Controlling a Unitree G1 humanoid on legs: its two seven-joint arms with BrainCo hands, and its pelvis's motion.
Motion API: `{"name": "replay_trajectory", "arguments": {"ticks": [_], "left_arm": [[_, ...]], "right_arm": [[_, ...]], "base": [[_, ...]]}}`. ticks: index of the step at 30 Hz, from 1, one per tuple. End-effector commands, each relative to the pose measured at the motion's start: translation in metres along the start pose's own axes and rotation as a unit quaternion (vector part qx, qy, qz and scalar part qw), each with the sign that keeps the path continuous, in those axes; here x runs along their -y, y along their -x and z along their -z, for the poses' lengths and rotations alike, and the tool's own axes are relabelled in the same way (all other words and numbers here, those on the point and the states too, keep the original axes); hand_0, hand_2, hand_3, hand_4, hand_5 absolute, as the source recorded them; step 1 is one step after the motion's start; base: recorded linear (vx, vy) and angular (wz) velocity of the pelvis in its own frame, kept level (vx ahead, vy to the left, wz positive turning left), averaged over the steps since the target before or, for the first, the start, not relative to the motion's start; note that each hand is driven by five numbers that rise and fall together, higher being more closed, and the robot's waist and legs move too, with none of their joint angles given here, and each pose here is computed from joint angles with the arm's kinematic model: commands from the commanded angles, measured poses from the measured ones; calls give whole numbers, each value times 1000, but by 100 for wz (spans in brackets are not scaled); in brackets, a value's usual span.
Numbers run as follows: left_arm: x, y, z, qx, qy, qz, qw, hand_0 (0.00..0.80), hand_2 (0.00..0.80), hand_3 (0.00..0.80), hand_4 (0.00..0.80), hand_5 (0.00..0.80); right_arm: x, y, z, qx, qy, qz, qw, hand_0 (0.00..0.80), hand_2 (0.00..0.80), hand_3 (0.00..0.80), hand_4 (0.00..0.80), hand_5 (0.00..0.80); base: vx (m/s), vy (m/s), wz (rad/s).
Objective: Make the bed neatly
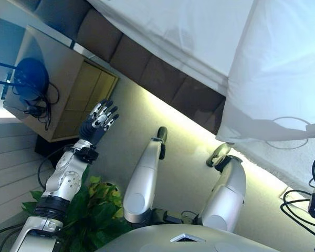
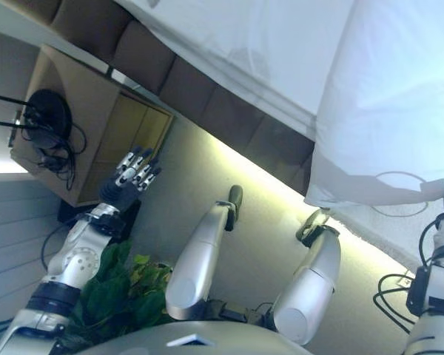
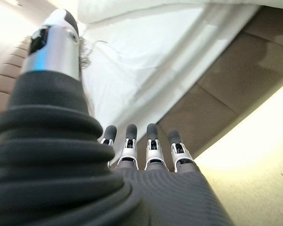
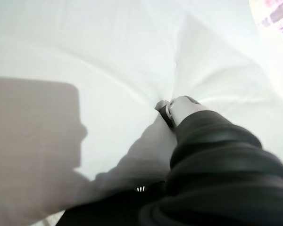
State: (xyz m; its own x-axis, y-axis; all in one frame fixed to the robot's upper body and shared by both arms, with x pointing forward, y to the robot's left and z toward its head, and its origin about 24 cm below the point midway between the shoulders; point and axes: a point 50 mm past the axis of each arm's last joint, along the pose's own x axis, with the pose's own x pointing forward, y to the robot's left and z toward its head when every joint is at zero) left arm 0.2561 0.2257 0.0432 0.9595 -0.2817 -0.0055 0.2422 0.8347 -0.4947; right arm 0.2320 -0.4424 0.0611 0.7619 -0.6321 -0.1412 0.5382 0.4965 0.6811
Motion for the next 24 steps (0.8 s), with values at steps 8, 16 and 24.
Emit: {"name": "replay_trajectory", "arguments": {"ticks": [8,16,24], "left_arm": [[3,1,-9,15,-2,14,1000,0,0,0,0,0],[8,3,15,-36,-3,13,999,0,0,0,0,0],[7,27,49,-100,24,13,995,0,0,0,0,0]], "right_arm": [[-31,10,82,-104,67,-111,986,800,800,800,800,800],[-80,31,152,-179,125,-153,964,800,800,800,800,800],[-107,68,217,-272,224,-194,915,800,800,800,800,800]], "base": [[131,11,20],[169,70,23],[217,108,50]]}}
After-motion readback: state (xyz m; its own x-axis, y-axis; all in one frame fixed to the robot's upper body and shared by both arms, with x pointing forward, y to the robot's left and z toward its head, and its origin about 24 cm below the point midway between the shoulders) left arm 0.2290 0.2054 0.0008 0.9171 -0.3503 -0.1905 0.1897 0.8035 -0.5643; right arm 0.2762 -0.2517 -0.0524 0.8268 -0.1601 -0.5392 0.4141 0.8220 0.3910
